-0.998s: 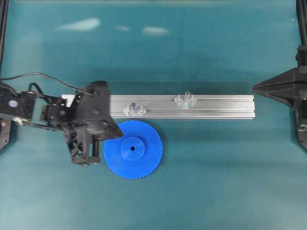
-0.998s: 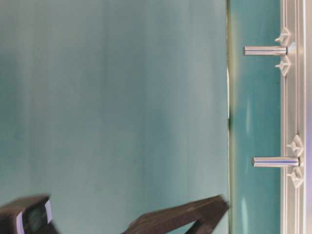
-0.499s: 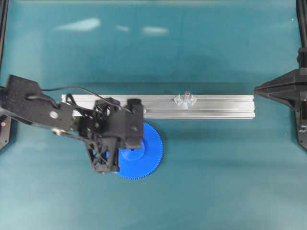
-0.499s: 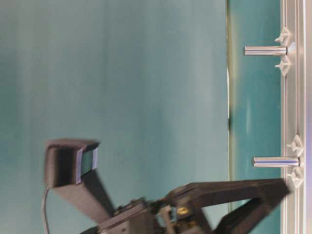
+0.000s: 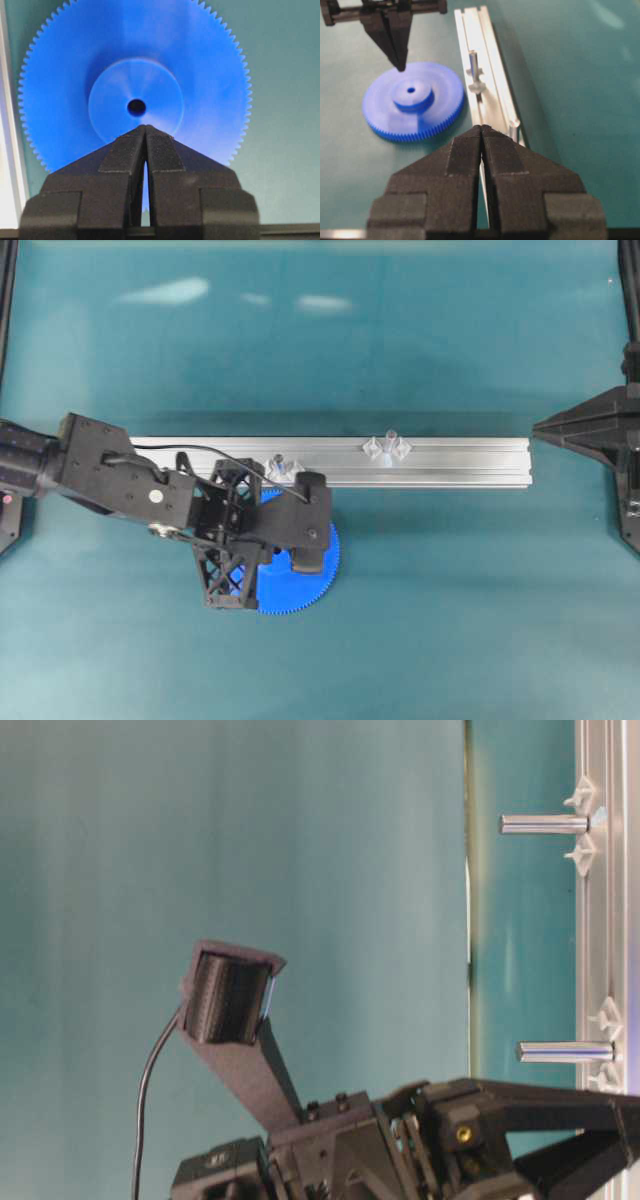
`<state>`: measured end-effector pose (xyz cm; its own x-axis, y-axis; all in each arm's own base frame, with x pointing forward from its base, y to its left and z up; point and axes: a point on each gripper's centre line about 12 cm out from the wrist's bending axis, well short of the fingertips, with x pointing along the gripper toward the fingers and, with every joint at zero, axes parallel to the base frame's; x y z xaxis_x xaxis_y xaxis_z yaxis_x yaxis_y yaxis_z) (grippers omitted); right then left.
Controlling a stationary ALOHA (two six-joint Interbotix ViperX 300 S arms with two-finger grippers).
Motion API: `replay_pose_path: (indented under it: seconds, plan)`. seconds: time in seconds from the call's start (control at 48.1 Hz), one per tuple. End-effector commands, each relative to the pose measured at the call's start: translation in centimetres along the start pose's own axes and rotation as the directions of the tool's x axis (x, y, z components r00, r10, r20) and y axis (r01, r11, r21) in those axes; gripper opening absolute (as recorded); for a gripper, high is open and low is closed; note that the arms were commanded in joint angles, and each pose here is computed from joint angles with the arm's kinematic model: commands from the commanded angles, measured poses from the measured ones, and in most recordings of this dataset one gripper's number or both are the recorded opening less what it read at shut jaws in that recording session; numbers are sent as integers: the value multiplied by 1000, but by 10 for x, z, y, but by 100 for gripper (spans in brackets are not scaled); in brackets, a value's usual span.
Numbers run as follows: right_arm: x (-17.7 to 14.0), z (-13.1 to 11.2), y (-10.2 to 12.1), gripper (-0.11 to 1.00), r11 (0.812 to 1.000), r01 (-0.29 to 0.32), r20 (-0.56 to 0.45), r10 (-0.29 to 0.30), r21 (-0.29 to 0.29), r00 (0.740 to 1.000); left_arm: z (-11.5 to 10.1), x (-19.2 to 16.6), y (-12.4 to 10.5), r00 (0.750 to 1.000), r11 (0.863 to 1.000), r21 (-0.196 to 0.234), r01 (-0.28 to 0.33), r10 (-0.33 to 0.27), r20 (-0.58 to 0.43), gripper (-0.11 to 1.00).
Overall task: Insert the large gear onto the shaft.
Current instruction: 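Move the left gripper over the blue gear's hub and descend, then open the left gripper and close it around the blue gear's hub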
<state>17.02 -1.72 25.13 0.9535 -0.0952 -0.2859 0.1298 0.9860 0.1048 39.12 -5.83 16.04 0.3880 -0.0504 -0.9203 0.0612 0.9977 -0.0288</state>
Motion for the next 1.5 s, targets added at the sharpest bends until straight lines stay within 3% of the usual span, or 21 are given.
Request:
replay_pose_path:
  seconds: [0.0, 1.019, 1.476]
  plan:
    - [0, 4, 0, 7, 1000, 2, 9, -2, 13, 1000, 10, -6, -3, 1000, 1000, 10, 4, -5, 30, 1]
    - [-2, 3, 0, 7, 1000, 2, 20, -2, 15, 1000, 18, 10, -3, 1000, 1000, 29, -1, 1, 9, 1]
    - [-5, 3, 0, 8, 1000, 0, 32, -1, 15, 999, 8, 12, -1, 999, 1000, 30, -9, 10, -50, 1]
